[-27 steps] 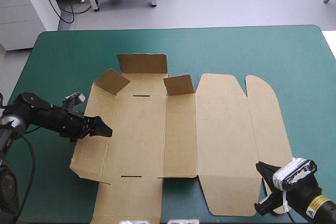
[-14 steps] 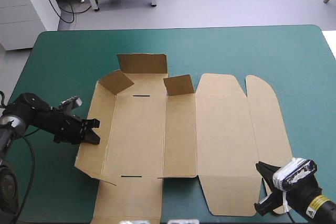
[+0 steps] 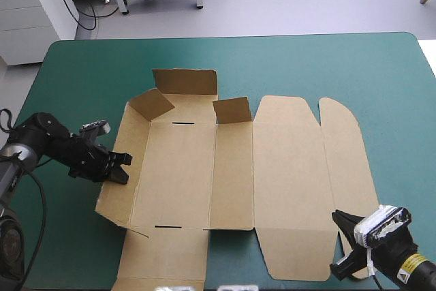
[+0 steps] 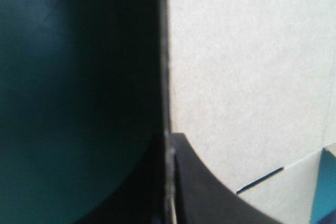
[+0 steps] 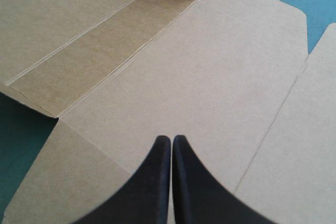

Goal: Fold the box

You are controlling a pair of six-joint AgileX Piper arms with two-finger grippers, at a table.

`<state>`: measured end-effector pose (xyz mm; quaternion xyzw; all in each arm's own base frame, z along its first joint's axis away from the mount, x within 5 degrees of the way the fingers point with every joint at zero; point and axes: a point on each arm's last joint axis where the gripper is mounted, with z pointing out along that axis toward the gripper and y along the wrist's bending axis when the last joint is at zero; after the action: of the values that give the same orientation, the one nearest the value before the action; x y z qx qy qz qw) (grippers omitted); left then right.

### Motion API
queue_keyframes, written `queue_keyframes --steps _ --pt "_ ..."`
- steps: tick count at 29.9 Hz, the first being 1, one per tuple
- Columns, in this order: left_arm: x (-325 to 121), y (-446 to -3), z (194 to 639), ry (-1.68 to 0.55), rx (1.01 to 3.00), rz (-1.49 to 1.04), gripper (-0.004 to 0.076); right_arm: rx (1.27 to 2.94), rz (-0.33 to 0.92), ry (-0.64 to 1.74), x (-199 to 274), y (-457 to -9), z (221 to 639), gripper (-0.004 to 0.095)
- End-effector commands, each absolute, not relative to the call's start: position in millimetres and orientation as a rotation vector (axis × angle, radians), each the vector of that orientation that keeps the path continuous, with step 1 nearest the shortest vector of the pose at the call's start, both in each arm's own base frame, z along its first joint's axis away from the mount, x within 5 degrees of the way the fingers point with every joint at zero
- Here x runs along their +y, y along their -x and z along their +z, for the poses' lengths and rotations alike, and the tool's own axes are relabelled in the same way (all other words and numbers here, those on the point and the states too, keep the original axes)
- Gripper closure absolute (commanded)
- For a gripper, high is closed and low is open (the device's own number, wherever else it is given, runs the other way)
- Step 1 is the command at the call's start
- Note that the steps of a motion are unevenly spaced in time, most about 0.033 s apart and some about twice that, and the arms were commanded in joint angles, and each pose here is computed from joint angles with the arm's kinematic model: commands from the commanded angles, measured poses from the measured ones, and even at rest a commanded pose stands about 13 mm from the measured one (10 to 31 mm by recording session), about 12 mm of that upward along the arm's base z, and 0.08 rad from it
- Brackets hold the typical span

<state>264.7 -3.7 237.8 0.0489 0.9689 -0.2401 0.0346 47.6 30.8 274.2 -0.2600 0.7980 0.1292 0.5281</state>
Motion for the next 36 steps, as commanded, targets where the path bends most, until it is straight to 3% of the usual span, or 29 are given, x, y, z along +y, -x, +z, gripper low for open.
queue_keyframes --steps 1,13,22,30,36 --pt "-18.8 -265.9 269.0 -0.37 2.996 -0.557 0.0731 1.825 0.315 0.596 31.7 -49.9 287.6 0.0913" --pt "-72.4 -309.2 319.3 -0.954 2.759 0.014 0.0731 1.825 0.315 0.596 31.7 -49.9 287.6 0.0913" --pt "-127.4 -332.2 337.5 -1.558 2.247 0.5 0.0731 1.824 0.317 0.592 31.8 -50.1 287.4 0.0913" --pt "-171.6 -340.6 354.7 -1.633 1.754 0.653 0.0731 1.816 0.316 0.589 32.0 -51.0 286.6 0.0913" --pt "-197.3 -330.9 358.3 -1.662 1.63 0.627 0.0732 1.816 0.316 0.589 32.0 -51.0 286.6 0.0913"
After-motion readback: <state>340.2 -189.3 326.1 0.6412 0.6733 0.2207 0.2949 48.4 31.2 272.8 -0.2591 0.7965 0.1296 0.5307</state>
